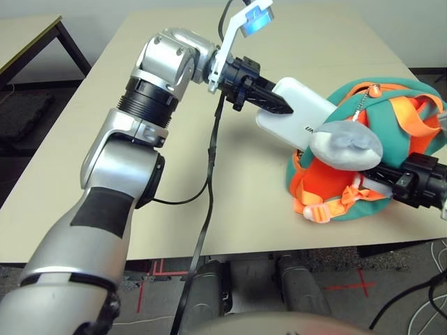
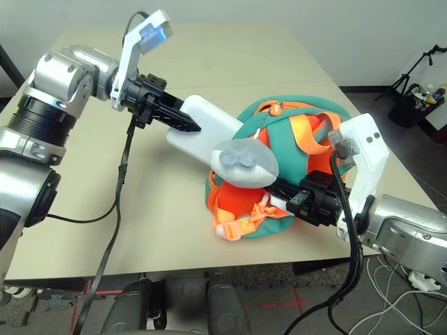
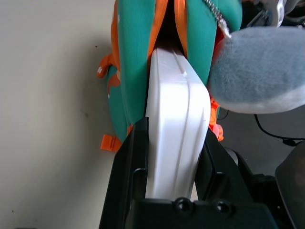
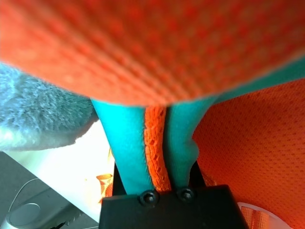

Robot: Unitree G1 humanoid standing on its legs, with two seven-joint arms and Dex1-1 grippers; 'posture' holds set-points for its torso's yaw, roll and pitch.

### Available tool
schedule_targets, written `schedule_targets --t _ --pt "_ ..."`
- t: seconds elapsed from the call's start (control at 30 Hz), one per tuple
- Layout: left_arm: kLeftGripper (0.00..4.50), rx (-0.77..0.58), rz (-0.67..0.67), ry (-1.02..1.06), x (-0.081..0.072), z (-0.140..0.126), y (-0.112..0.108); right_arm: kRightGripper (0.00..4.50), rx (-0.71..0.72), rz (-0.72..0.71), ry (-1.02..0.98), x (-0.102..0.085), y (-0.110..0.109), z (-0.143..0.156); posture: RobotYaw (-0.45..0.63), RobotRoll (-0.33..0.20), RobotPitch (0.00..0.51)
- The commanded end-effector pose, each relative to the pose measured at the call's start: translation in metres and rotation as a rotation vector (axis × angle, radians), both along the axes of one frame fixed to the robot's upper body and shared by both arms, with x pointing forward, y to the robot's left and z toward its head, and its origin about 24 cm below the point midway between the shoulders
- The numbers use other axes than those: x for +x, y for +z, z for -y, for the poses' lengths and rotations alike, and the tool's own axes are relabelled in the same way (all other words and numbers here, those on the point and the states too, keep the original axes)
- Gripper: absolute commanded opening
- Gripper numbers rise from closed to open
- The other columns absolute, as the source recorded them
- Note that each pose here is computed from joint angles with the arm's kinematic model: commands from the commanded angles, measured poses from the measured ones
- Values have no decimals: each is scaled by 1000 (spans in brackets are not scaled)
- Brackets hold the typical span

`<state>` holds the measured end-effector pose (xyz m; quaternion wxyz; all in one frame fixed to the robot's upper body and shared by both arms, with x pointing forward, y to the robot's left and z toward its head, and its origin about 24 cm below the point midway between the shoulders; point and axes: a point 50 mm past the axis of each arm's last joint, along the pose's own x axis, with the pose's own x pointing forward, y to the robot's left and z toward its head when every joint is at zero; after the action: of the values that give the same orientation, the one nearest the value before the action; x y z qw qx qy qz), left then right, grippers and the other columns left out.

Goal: Put the pencil case into the backpack and zip it.

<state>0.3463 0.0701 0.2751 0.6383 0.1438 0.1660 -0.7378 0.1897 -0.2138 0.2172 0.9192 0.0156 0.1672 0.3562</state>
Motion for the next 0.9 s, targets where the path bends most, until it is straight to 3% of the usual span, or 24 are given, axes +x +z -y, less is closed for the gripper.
schedule_targets --t 0.03,0.43,0.73,0.9 --pt "1327 57 -24 10 4 3 -21 123 -3 7 8 2 -1 -1 -193 0 95" --pt "1325 94 -35 32 9 8 -45 123 0 34 7 6 1 -2 -198 0 89" --pt "1291 103 -28 43 8 5 -47 123 1 42 6 9 0 -1 -188 0 85" --pt "2801 52 -6 70 6 0 -33 123 2 45 9 10 0 -1 -186 0 84"
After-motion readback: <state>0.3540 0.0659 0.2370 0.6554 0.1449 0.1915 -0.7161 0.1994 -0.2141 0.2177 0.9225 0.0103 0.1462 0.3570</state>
